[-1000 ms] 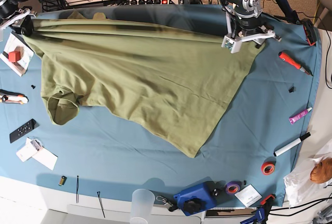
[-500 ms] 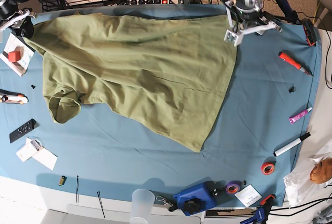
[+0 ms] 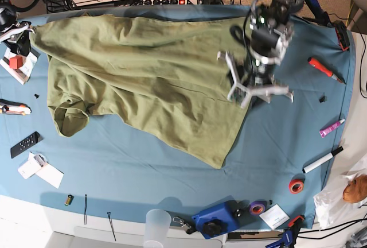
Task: Layout the t-shirt on the table in an organized manner, then fold the t-shirt properly
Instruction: 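Release with the left gripper and reach toward the t-shirt hem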
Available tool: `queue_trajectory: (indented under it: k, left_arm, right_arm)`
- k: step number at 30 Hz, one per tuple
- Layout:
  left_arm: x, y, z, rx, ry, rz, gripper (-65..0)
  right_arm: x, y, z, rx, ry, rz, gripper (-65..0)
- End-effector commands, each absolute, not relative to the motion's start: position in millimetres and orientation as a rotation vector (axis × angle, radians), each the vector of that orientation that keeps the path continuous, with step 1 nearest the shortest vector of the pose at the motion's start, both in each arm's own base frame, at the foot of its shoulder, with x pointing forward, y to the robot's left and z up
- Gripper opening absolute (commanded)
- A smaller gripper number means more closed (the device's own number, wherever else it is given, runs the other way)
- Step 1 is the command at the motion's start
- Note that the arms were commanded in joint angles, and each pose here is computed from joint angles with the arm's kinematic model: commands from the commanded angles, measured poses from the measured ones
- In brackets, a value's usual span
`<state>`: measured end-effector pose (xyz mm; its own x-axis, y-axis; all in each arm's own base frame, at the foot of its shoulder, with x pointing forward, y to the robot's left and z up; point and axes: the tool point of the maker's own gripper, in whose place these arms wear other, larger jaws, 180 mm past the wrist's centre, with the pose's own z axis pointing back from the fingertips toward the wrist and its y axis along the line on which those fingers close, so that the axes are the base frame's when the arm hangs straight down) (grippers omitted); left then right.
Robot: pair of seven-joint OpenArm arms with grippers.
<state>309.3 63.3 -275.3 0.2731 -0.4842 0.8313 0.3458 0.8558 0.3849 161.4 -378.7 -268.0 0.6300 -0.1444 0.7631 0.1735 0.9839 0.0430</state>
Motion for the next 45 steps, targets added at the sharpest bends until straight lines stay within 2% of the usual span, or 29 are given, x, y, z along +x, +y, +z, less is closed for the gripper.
queue_trajectory:
  k: [1,4,8,11,16,18,22,30,36,45]
  left_arm:
    - [319.4,62.5,-253.1,0.14,-1.255,-0.542,-39.9]
    - [336.9,61.8,-226.1,0.144,-1.357,-0.483,-39.9]
    - [352.7,53.0,-216.9,0.111,-1.384,-0.437,-39.9]
    - [374.9,44.5,-247.1,0.08,-1.297,-0.482,-39.5]
    - [425.1,48.5,-296.3,0.128,-1.13,-0.522,-30.0]
    - [439.4,50.1,-303.2,0.109,-1.07,-0.498,-29.3]
    - [451.7,30.9,-311.4,-0.055,-0.948,-0.538,-29.4]
    - [476.4,24.2,-333.2,-0.117,-0.846,-0.563,-29.6]
    - [491.0,32.4,-336.1,-0.104,-0.839,-0.537,-29.6]
    - [482.3,42.5,-369.5,-0.112,-0.743,-0.537,-29.6]
  right_arm:
    - [166.1,-381.4,-255.1,-0.054,-0.907,-0.158,-47.1]
    - [166.1,-381.4,-255.2,-0.054,-0.906,-0.157,-46.0]
    - [166.0,-381.4,-255.3,-0.054,-0.905,-0.158,-46.0]
    - [163.2,-385.5,-258.1,-0.079,-0.884,-0.164,-46.0]
    - [161.3,-388.0,-259.7,-0.091,-0.871,-0.173,-46.0]
    - [161.2,-388.0,-259.7,-0.091,-0.871,-0.173,-45.9]
    - [161.2,-388.0,-259.8,-0.092,-0.87,-0.172,-37.6]
    - [161.2,-389.2,-259.5,-0.086,-0.873,-0.2,-36.9]
    - [161.2,-389.2,-259.6,-0.086,-0.873,-0.201,-36.9]
    - [161.8,-388.3,-259.0,-0.08,-0.877,-0.199,-36.9]
